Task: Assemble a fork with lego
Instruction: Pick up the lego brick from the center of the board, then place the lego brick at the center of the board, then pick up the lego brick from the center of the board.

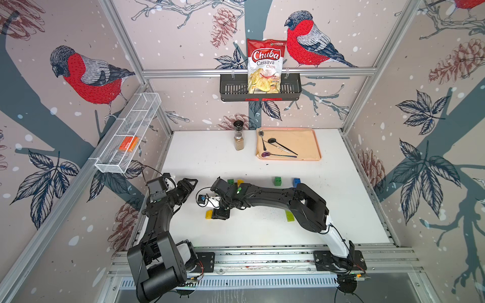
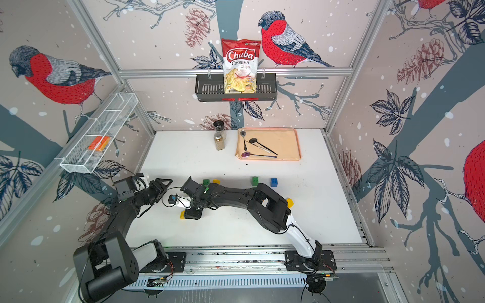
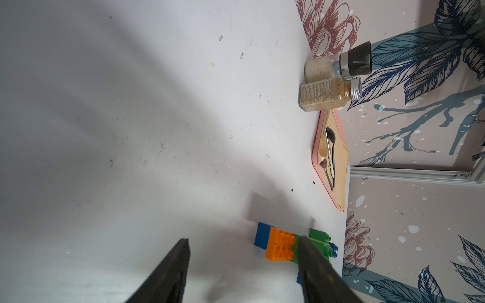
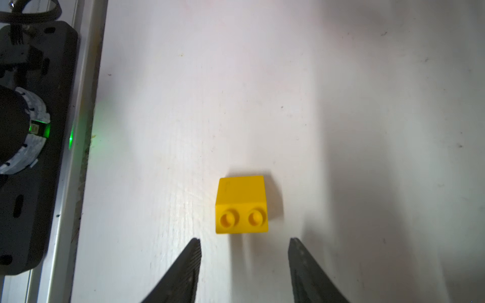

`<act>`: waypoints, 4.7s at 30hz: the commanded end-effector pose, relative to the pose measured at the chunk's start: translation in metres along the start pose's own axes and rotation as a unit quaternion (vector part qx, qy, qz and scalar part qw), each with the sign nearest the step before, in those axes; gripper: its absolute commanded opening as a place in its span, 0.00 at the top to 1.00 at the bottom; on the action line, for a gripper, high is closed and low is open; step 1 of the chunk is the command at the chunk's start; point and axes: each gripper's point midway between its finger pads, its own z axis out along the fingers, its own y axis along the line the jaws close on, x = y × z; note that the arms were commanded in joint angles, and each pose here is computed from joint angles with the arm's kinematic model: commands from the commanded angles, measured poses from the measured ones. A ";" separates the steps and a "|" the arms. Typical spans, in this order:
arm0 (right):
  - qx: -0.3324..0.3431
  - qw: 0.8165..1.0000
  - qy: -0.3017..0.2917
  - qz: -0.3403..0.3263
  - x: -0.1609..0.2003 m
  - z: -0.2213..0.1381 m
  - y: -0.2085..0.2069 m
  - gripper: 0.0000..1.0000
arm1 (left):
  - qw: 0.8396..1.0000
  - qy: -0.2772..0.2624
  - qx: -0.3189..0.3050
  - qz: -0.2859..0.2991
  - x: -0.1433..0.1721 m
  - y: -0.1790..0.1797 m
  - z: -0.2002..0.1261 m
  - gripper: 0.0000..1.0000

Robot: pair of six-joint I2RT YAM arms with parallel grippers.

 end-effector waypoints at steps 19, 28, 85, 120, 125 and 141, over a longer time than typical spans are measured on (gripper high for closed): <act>-0.010 0.999 -0.048 -0.016 -0.004 -0.012 -0.024 0.71 | 0.999 0.002 0.038 0.028 -0.007 -0.006 -0.001 0.36; -0.028 0.999 -0.003 -0.042 0.041 -0.021 -0.019 0.66 | 0.993 0.037 0.030 0.110 0.003 -0.032 0.004 0.38; 0.079 0.910 -0.261 0.314 0.133 -0.235 -0.077 0.45 | 0.447 0.358 0.140 0.808 0.175 -0.062 -0.017 0.40; 0.053 0.908 -0.250 0.332 0.139 -0.222 -0.078 0.48 | 0.438 0.380 0.117 0.806 0.185 -0.007 0.040 0.43; 0.044 0.907 -0.250 0.335 0.138 -0.220 -0.078 0.49 | 0.443 0.374 0.114 0.807 0.186 -0.006 0.043 0.46; 0.032 0.904 -0.245 0.350 0.140 -0.212 -0.077 0.50 | 0.450 0.377 0.118 0.801 0.189 -0.004 0.043 0.70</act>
